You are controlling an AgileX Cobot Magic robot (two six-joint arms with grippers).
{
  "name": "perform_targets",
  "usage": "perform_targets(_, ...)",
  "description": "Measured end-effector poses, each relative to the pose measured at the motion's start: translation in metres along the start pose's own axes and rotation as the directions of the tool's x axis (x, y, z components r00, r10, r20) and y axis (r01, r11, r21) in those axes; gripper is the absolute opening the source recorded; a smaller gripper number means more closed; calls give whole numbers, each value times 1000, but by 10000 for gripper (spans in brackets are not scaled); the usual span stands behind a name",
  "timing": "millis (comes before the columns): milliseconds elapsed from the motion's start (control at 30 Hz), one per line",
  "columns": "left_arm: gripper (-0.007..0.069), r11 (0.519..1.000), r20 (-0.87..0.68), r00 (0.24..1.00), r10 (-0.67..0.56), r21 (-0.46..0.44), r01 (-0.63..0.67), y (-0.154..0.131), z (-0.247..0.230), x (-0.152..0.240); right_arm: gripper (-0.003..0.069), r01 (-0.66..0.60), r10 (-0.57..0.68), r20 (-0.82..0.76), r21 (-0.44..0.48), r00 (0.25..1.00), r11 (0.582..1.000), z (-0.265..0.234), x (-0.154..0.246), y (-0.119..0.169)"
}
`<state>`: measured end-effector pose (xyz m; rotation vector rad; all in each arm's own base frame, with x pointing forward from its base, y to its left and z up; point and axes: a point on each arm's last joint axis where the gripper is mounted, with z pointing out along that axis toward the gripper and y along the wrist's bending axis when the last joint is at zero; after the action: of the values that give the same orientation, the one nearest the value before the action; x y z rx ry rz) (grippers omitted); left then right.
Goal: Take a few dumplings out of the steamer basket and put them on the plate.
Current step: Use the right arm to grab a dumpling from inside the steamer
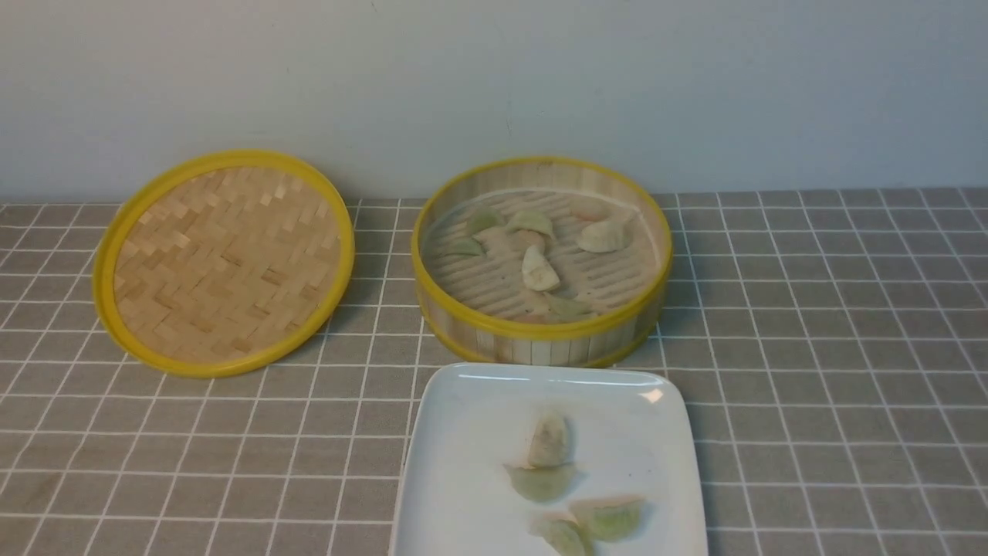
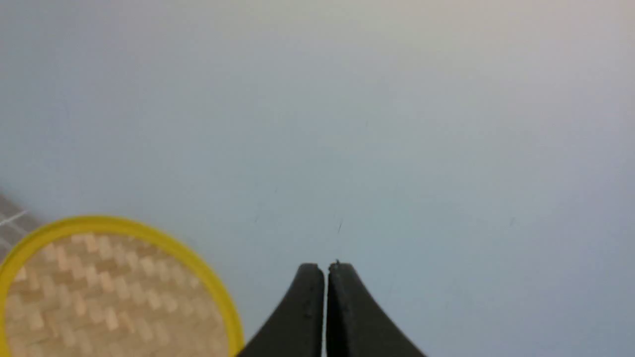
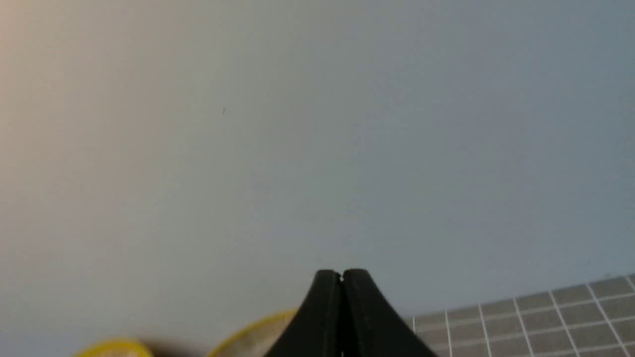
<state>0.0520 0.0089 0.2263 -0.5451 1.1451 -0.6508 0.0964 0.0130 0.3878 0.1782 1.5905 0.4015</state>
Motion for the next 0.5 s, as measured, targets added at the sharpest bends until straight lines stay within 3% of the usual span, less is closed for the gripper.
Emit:
perform_targets(33, -5, 1000, 6, 1000, -8, -1, 8, 0, 0, -1, -14, 2, -2, -18, -3, 1000, 1000, 2, -2, 1)
perform_targets(67, -5, 1000, 42, 999, -27, 3, 27, 0, 0, -4, -14, 49, -52, -174, -26, 983, 998, 26, -17, 9)
perform_targets(167, -5, 999, 57, 998, -37, 4, 37, 0, 0, -5, -13, 78, -101, -409, -74, 907, 994, 64, -34, 17)
perform_targets(333, -5, 999, 65, 997, -44, 5, 44, 0, 0, -6, -13, 49, -109, -616, -113, 780, 992, 139, -44, 15)
perform_targets(500, -5, 998, 138, 989, -46, 53, 39, -12, 1, -20, -10, 111, -191, -693, -159, 695, 981, 199, -40, 19)
